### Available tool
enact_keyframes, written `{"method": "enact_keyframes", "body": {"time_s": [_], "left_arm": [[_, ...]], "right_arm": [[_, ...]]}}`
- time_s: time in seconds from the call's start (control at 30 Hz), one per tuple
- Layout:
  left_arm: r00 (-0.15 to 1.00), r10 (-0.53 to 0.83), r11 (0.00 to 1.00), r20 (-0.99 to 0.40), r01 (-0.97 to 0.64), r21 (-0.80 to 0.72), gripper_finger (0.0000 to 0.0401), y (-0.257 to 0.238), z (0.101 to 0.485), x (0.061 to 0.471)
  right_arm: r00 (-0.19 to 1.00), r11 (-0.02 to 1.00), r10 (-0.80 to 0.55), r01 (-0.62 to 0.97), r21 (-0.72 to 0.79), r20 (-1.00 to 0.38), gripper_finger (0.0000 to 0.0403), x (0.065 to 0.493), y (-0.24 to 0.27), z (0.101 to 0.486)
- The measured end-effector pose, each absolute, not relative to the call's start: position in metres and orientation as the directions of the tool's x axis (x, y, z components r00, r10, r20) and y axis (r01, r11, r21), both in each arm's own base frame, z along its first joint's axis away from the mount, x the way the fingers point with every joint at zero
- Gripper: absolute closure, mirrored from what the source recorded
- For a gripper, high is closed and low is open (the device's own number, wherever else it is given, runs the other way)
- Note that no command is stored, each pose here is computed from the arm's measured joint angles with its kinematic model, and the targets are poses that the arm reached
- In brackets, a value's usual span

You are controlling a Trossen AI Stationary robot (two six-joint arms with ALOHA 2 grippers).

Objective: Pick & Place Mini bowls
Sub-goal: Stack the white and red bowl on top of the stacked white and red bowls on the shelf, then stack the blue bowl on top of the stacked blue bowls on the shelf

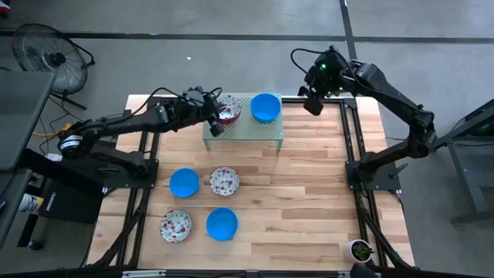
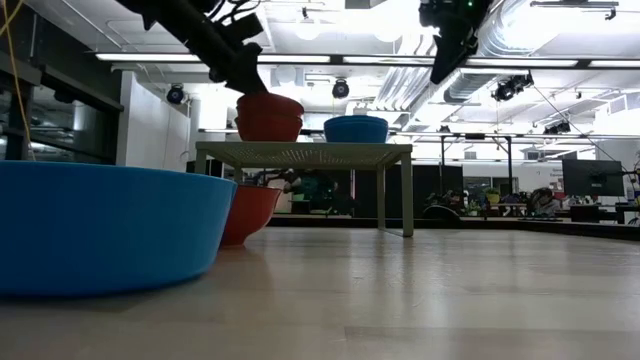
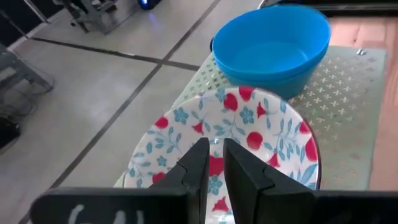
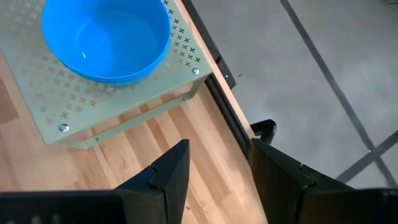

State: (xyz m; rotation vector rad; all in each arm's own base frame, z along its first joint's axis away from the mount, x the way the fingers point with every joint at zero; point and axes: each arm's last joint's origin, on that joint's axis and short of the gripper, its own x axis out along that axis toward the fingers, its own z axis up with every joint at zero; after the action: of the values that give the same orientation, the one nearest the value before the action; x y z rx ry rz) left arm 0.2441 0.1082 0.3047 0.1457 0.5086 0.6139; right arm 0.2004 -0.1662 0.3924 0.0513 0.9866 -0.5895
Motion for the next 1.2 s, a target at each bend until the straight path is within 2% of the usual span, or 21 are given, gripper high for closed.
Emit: {"method": "enact_keyframes", "body": {"time_s": [0.33, 0.57, 0.83, 1.2], "left_arm": [[0.646, 0.635, 0.772, -0.423, -0.555, 0.31, 0.0358, 0.106, 0.294, 0.243], [0.661, 0.666, 0.746, -0.346, -0.582, 0.323, 0.0358, 0.107, 0.303, 0.244], [0.651, 0.697, 0.717, -0.3, -0.634, 0.289, 0.0358, 0.099, 0.322, 0.221], [0.624, 0.603, 0.778, -0.497, -0.597, 0.194, 0.0357, 0.065, 0.326, 0.162]], "right_arm": [[0.419, 0.848, -0.432, 0.489, -0.203, -0.798, 0.0249, 0.196, -0.172, 0.392], [0.425, 0.856, -0.426, 0.474, -0.205, -0.798, 0.0249, 0.196, -0.171, 0.392], [0.42, 0.858, -0.422, 0.472, -0.203, -0.803, 0.0249, 0.196, -0.171, 0.392], [0.435, 0.868, -0.401, 0.462, -0.183, -0.806, 0.0249, 0.196, -0.17, 0.392]]}}
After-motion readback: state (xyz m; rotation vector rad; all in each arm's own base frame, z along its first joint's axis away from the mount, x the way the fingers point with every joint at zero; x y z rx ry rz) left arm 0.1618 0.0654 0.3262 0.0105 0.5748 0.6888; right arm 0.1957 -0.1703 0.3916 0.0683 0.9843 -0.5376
